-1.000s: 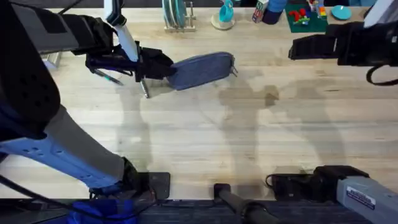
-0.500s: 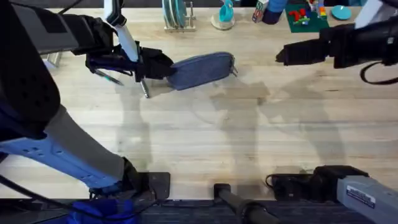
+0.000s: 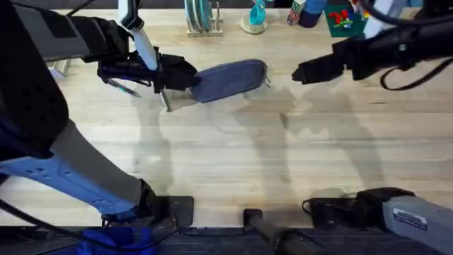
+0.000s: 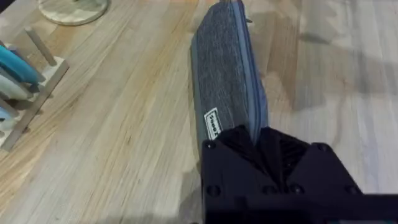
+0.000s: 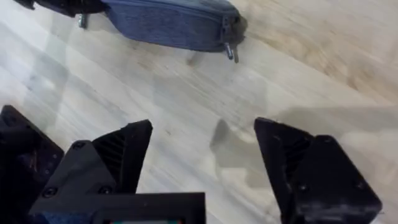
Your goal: Unzip the bag, pick up the pens from the table one at a time and place them inside, then zip the bag closed.
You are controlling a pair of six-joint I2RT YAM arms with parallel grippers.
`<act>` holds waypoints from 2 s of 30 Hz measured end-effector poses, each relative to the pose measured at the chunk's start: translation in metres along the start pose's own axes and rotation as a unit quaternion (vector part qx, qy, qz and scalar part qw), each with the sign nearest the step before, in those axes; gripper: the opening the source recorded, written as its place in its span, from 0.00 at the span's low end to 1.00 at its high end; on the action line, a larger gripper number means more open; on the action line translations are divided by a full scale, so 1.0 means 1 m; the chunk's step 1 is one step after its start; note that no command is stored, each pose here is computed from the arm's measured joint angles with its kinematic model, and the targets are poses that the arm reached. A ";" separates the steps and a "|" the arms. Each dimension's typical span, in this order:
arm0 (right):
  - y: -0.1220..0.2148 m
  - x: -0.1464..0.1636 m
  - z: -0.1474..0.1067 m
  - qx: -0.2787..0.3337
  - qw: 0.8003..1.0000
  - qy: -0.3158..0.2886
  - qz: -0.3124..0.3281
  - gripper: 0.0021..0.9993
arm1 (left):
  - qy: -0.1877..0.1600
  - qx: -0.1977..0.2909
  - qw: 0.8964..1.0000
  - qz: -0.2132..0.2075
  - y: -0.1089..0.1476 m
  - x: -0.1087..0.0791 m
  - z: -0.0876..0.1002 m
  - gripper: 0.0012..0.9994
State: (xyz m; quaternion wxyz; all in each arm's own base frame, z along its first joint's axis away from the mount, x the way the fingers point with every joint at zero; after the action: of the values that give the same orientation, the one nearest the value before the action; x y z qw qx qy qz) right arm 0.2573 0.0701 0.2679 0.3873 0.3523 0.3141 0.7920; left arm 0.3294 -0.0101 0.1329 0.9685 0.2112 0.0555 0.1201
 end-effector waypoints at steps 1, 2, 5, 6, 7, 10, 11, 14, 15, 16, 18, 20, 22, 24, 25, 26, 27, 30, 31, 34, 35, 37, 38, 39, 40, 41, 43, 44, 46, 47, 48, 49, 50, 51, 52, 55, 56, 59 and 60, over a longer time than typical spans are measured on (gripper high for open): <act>-0.003 0.000 0.002 -0.001 1.000 0.005 0.001 1.00 | 0.000 0.000 1.000 0.000 0.000 0.000 0.000 0.04; -0.005 0.000 0.004 -0.003 1.000 0.008 0.002 1.00 | 0.000 0.000 1.000 0.000 0.000 0.000 0.000 0.04; -0.010 -0.002 0.008 -0.007 1.000 0.013 0.003 1.00 | 0.000 0.000 1.000 0.000 0.000 0.000 0.000 0.04; -0.011 -0.002 0.009 -0.009 1.000 0.014 0.003 1.00 | 0.000 0.000 1.000 0.000 0.000 0.000 0.000 0.04; -0.012 -0.003 0.010 -0.010 1.000 0.014 0.003 1.00 | 0.000 0.000 1.000 0.000 0.000 0.000 0.000 0.04; -0.015 -0.004 0.010 -0.006 1.000 0.012 0.003 1.00 | 0.000 0.000 1.000 0.000 0.000 0.000 0.000 0.04; -0.017 -0.005 0.010 -0.003 1.000 0.012 0.004 1.00 | 0.000 0.000 1.000 0.000 0.000 0.000 0.000 0.04; -0.025 -0.005 0.011 0.006 1.000 0.012 0.008 1.00 | 0.000 0.000 1.000 0.000 0.000 0.000 0.000 0.04; -0.028 -0.007 0.012 0.007 1.000 0.013 0.009 1.00 | 0.000 0.000 1.000 0.000 0.000 0.000 0.000 0.04; -0.031 -0.007 0.012 0.008 1.000 0.013 0.009 1.00 | 0.000 0.000 1.000 0.000 0.000 0.000 0.000 0.04; -0.036 -0.010 0.014 0.009 1.000 0.014 0.010 1.00 | 0.000 0.000 1.000 0.000 0.000 0.000 0.000 0.04; -0.040 -0.012 0.015 0.013 1.000 0.011 0.010 1.00 | 0.000 0.000 1.000 0.000 0.000 0.000 0.000 0.04; -0.044 -0.014 0.014 0.019 1.000 0.007 0.011 1.00 | 0.000 0.000 1.000 0.000 0.000 0.000 0.000 0.04; -0.049 -0.016 0.013 0.025 1.000 0.004 0.012 1.00 | 0.000 0.000 1.000 0.000 0.000 0.000 0.000 0.04; -0.051 -0.017 0.013 0.029 0.999 0.002 0.013 1.00 | 0.000 0.000 1.000 0.000 0.000 0.000 0.000 0.04; -0.053 -0.018 0.013 0.033 0.999 0.000 0.013 1.00 | 0.000 0.000 1.000 0.000 0.000 0.000 0.000 0.04; -0.056 -0.019 0.012 0.035 0.999 -0.001 0.014 1.00 | 0.000 0.000 1.000 0.000 0.000 0.000 0.000 0.04; -0.065 -0.024 0.012 0.043 0.999 -0.005 0.015 1.00 | 0.000 0.000 1.000 0.000 0.000 0.000 0.000 0.04; -0.068 -0.025 0.013 0.044 0.999 -0.006 0.015 1.00 | 0.000 0.000 1.000 0.000 0.000 0.000 0.000 0.04; -0.075 -0.029 0.016 0.041 0.999 -0.004 0.014 1.00 | 0.000 0.000 1.000 0.000 0.000 0.000 0.000 0.04; -0.078 -0.031 0.017 0.037 0.999 -0.002 0.014 1.00 | 0.000 0.000 1.000 0.000 0.000 0.000 0.000 0.04; -0.081 -0.033 0.020 0.031 0.999 0.001 0.015 1.00 | 0.000 0.000 1.000 0.000 0.000 0.000 0.000 0.04; -0.083 -0.033 0.022 0.027 1.000 0.003 0.016 1.00 | 0.000 0.000 1.000 0.000 0.000 0.000 0.000 0.04; -0.085 -0.034 0.024 0.023 1.000 0.005 0.016 1.00 | 0.000 0.000 1.000 0.000 0.000 0.000 0.000 0.04; -0.091 -0.038 0.027 0.016 1.000 0.009 0.015 1.00 | 0.000 0.000 1.000 0.000 0.000 0.000 0.000 0.04; -0.092 -0.039 0.028 0.014 1.000 0.009 0.014 1.00 | 0.000 0.000 1.000 0.000 0.000 0.000 0.000 0.04; -0.096 -0.041 0.029 0.012 1.000 0.011 0.014 1.00 | 0.000 0.000 1.000 0.000 0.000 0.000 0.000 0.04; -0.097 -0.041 0.030 0.011 1.000 0.011 0.014 1.00 | 0.000 0.000 1.000 0.000 0.000 0.000 0.000 0.04; -0.100 -0.043 0.030 0.012 1.000 0.010 0.014 1.00 | 0.000 0.000 1.000 0.000 0.000 0.000 0.000 0.04; -0.104 -0.044 0.028 0.018 1.000 0.007 0.017 1.00 | 0.000 0.000 1.000 0.000 0.000 0.000 0.000 0.04; -0.106 -0.045 0.028 0.020 1.000 0.006 0.019 1.00 | 0.000 0.000 1.000 0.000 0.000 0.000 0.000 0.04; -0.108 -0.045 0.028 0.020 1.000 0.005 0.023 1.00 | 0.000 0.000 1.000 0.000 0.000 0.000 0.000 0.04; -0.111 -0.046 0.028 0.020 0.999 0.005 0.026 1.00 | 0.000 0.000 1.000 0.000 0.000 0.000 0.000 0.04; -0.113 -0.046 0.028 0.020 0.999 0.005 0.030 1.00 | 0.000 0.000 1.000 0.000 0.000 0.000 0.000 0.04; -0.116 -0.047 0.028 0.019 0.999 0.005 0.034 1.00 | 0.000 0.000 1.000 0.000 0.000 0.000 0.000 0.04; -0.121 -0.047 0.030 0.014 0.999 0.008 0.045 1.00 | 0.000 0.000 1.000 0.000 0.000 0.000 0.000 0.04; -0.123 -0.047 0.031 0.013 0.999 0.009 0.048 1.00 | 0.000 0.000 1.000 0.000 0.000 0.000 0.000 0.04; -0.128 -0.046 0.032 0.011 0.998 0.011 0.055 1.00 | 0.000 0.000 1.000 0.000 0.000 0.000 0.000 0.04; -0.130 -0.046 0.032 0.012 0.998 0.011 0.057 1.00 | 0.000 0.000 1.000 0.000 0.000 0.000 0.000 0.04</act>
State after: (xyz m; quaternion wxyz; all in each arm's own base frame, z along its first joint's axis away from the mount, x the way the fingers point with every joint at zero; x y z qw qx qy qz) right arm 0.3544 0.1038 0.1709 0.3338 0.3652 0.3072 0.8129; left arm 0.3294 -0.0101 0.1329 0.9684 0.2114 0.0555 0.1201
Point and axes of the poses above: each hand's point on the last joint's axis, 136 mm out from that joint toward the fingers, its own y axis back along the fingers, its own x axis along the line the jaws close on, z = x × y, the point moved 8 cm from there along y, back along the fingers, and after that the axes turned 3 degrees about -y, right-handed, at the moved point
